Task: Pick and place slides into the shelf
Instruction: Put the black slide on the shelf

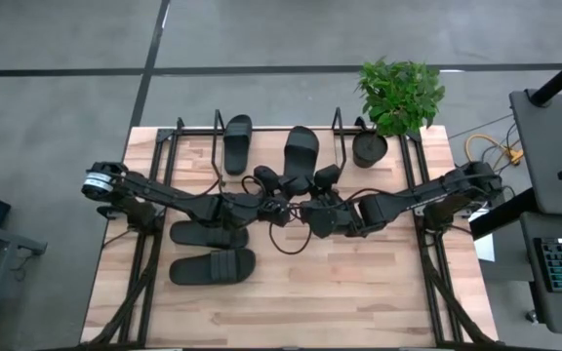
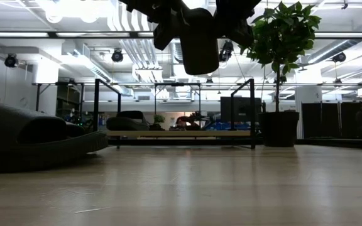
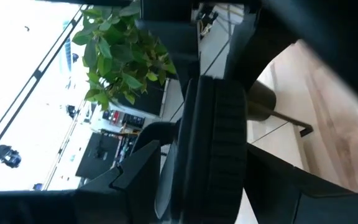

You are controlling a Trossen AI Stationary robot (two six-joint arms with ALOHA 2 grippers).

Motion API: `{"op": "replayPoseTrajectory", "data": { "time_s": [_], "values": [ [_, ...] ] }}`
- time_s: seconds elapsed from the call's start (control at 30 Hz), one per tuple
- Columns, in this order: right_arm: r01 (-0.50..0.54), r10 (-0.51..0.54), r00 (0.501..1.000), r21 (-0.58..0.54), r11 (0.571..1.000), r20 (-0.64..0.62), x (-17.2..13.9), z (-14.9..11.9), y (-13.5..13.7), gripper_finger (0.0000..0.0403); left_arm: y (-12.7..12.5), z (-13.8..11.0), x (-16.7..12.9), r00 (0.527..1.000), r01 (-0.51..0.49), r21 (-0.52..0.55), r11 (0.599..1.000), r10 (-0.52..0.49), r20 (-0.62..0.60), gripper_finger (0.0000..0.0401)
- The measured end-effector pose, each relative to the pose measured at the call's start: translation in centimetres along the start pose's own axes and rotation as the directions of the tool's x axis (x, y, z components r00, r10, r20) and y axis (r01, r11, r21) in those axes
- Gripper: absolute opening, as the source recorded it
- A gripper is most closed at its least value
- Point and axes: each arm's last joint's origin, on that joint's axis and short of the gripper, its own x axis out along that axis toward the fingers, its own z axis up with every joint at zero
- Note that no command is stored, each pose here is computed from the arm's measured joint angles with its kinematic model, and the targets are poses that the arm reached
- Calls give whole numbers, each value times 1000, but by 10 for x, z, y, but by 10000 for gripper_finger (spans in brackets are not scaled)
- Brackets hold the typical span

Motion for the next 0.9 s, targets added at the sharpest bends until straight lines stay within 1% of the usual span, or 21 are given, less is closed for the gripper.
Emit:
{"op": "replayPoseTrajectory", "data": {
  "time_s": [0.1,0.17,0.23,0.4,0.43,0.57,0.63,0.8,0.9],
  "values": [
    [3,-3,1000,10,1000,4,-1,2,-3,45,1,-1,1,1000,-8,0,1000,8,-15,183],
    [6,-6,1000,20,1000,8,-2,3,-6,45,1,-1,1,1000,-10,0,1000,10,-17,163],
    [6,-6,1000,24,1000,10,-2,4,-8,45,1,-1,1,1000,-13,-2,1000,13,-19,136],
    [8,-9,1000,19,1000,11,-2,5,-9,44,1,-2,1,1000,-8,12,1000,8,-17,50],
    [8,-8,1000,19,1000,11,-2,5,-9,44,1,-2,1,1000,-7,17,1000,8,-17,40],
    [8,-8,1000,28,1000,10,-2,5,-9,46,1,-2,1,1000,-8,55,998,9,-17,39],
    [8,-8,1000,36,999,12,-3,4,-10,71,0,-2,1,1000,-7,57,998,8,-17,39],
    [4,-6,1000,110,994,21,-9,-1,-20,158,-3,-7,-2,1000,-7,80,997,10,-28,39],
    [3,-5,1000,168,986,11,-15,-9,-29,189,-3,-11,-4,999,-4,100,995,9,-47,39]
  ]
}}
